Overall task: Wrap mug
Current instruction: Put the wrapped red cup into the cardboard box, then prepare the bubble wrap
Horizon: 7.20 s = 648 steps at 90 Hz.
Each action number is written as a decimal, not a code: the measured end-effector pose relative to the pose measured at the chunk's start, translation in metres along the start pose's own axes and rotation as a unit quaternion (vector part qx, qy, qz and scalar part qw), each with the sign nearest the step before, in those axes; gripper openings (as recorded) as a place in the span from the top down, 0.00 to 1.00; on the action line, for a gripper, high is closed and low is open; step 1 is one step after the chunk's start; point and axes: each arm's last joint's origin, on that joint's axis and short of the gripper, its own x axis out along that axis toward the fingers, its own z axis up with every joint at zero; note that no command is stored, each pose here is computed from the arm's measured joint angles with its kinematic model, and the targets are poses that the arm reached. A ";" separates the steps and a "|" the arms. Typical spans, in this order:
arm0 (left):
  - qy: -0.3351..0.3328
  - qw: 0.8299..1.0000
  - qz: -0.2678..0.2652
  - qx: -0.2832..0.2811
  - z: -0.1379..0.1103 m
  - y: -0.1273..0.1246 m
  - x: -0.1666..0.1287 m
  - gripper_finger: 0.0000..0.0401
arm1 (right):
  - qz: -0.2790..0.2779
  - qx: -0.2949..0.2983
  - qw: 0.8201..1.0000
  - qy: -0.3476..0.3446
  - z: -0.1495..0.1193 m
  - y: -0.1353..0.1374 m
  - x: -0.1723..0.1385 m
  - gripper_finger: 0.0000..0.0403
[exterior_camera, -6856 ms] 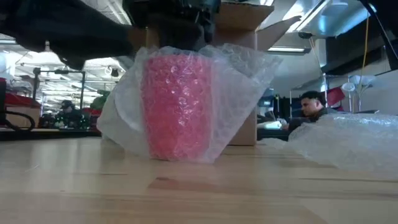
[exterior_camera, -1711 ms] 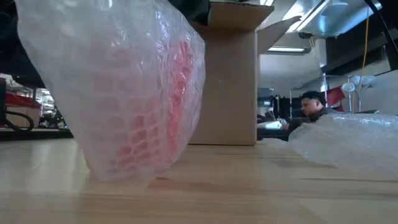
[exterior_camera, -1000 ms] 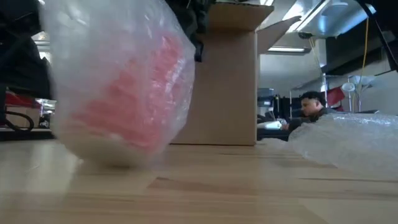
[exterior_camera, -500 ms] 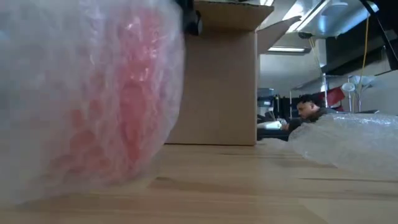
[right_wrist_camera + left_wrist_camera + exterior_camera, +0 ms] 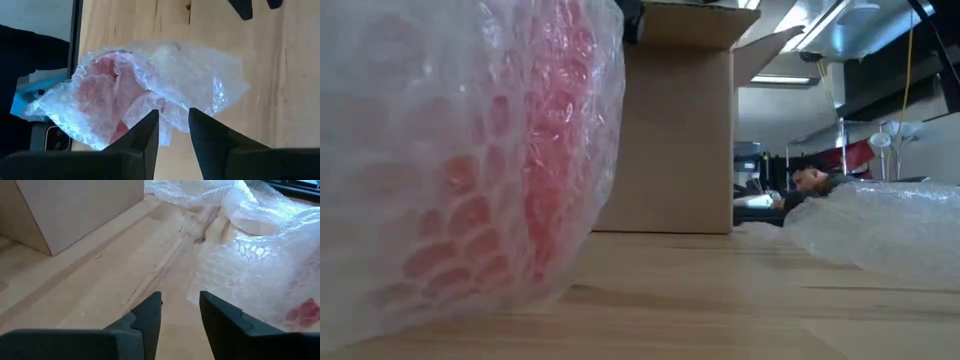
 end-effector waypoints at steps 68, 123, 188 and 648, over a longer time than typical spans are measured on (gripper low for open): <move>0.002 1.000 -0.002 -0.003 0.000 0.000 0.000 0.71 | 0.041 -0.021 0.998 -0.043 0.011 0.003 0.013 0.50; 0.002 1.000 -0.002 -0.004 0.000 0.000 0.000 0.71 | 0.034 -0.011 0.999 -0.011 -0.011 -0.009 0.061 0.46; 0.002 1.000 -0.002 -0.007 0.000 0.000 0.000 0.71 | 0.028 0.012 1.000 -0.006 -0.007 -0.007 0.047 0.95; 0.063 0.980 -0.139 0.129 0.080 0.030 0.009 0.71 | -0.160 0.142 0.977 -0.015 -0.113 0.089 -0.164 0.95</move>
